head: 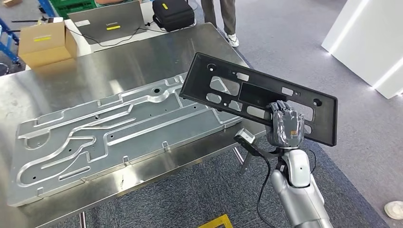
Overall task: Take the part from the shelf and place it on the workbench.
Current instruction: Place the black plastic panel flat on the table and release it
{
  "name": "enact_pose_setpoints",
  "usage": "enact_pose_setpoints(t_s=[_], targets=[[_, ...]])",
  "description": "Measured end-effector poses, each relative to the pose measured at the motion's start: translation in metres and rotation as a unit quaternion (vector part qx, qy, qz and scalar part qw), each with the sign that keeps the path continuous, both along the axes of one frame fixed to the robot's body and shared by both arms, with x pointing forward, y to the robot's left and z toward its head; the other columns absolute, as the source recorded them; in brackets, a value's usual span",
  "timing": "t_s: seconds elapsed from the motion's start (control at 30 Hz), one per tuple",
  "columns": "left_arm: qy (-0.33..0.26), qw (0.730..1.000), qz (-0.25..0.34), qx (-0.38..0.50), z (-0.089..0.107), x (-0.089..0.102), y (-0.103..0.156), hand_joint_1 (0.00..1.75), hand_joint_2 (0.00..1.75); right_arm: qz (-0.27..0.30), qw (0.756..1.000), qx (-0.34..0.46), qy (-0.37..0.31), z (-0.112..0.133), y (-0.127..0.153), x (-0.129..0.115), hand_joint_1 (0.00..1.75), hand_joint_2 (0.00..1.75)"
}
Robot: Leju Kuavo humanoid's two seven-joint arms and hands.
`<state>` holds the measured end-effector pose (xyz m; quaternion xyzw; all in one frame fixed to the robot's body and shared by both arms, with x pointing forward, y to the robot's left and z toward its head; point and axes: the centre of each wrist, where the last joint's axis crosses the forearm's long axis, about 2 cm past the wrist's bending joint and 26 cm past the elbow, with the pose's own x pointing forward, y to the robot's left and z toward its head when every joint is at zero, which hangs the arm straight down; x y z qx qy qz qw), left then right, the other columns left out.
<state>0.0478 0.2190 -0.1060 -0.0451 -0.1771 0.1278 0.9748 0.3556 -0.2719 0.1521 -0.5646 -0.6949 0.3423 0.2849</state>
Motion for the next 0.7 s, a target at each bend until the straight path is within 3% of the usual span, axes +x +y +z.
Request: enact_pose_setpoints(t_s=[0.13, 0.23, 0.7], targets=[[0.002, 1.0, 0.002, -0.001, 0.0, 0.003, 0.0, 0.0, 1.75, -0.035, 0.999, -0.021, 0.015, 0.02, -0.031, 0.046, 1.75, 1.75], [0.002, 1.0, 0.004, -0.001, 0.001, 0.004, -0.002, 0.0, 1.75, -0.06, 0.997, -0.034, 0.03, 0.027, -0.053, 0.062, 1.75, 1.75], [0.004, 1.0, 0.004, 0.0, 0.001, 0.003, -0.004, 0.0, 1.75, -0.088, 0.993, -0.046, 0.07, 0.028, -0.074, 0.078, 1.75, 1.75]])
